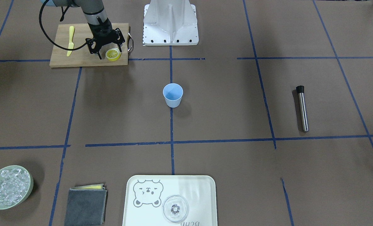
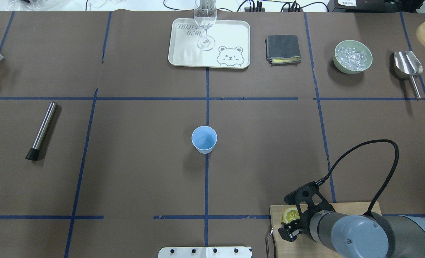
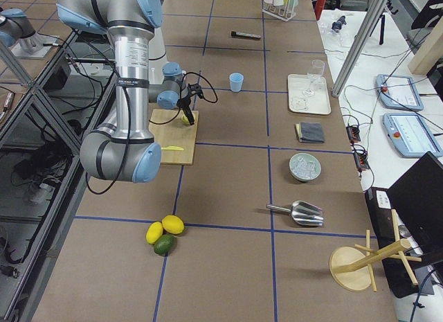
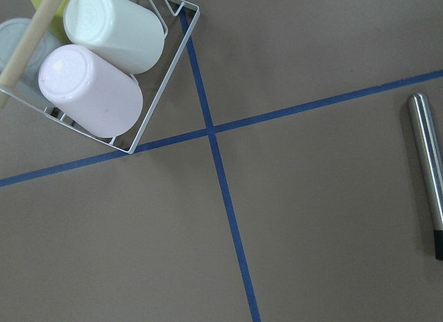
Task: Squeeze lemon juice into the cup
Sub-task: 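Close the right gripper on the top lemon slice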
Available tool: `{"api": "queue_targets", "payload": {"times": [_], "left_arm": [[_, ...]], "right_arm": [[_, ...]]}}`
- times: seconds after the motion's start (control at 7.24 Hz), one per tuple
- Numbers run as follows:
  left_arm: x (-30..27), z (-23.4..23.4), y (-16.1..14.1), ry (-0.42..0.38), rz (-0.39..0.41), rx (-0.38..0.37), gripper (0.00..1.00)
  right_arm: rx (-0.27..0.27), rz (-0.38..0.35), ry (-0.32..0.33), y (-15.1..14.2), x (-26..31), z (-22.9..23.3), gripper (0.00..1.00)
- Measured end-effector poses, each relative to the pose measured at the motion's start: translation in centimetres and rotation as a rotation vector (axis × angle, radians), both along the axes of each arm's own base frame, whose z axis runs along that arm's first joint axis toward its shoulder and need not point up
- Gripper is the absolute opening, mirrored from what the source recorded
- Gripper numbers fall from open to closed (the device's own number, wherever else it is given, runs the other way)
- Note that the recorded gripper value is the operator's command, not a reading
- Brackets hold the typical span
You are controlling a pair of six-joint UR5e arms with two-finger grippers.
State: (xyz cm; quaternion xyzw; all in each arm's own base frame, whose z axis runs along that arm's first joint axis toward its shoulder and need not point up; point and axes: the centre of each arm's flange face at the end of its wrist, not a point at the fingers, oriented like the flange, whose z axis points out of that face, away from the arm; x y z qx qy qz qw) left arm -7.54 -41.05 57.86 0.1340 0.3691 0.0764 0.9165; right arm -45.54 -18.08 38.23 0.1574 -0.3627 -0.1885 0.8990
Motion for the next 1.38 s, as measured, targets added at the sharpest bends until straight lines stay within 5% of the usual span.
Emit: {"api": "queue_targets", "payload": {"times": [0.41, 0.55, 0.83, 1.38], "left_arm": [[0.0, -0.04, 0.02, -0.001, 0.0, 0.001, 1.0], [0.0, -0.05, 0.02, -0.001, 0.0, 0.001, 1.0], [0.0, -0.06, 0.02, -0.001, 0.0, 0.001, 1.0], [-0.02, -0.04, 0.03, -0.001, -0.001, 0.0, 1.0]], "right_arm": [[-0.002, -0.003, -0.004, 0.01, -0.01, -0.18, 0.78], [-0.002, -0.004, -0.004, 0.03, -0.01, -0.19, 0.71], [-0.003, -0.005, -0.006, 0.04, 0.06, -0.25, 0.36], [-0.002, -0.003, -0.014, -0.02, 0.32, -0.6, 0.34]]}}
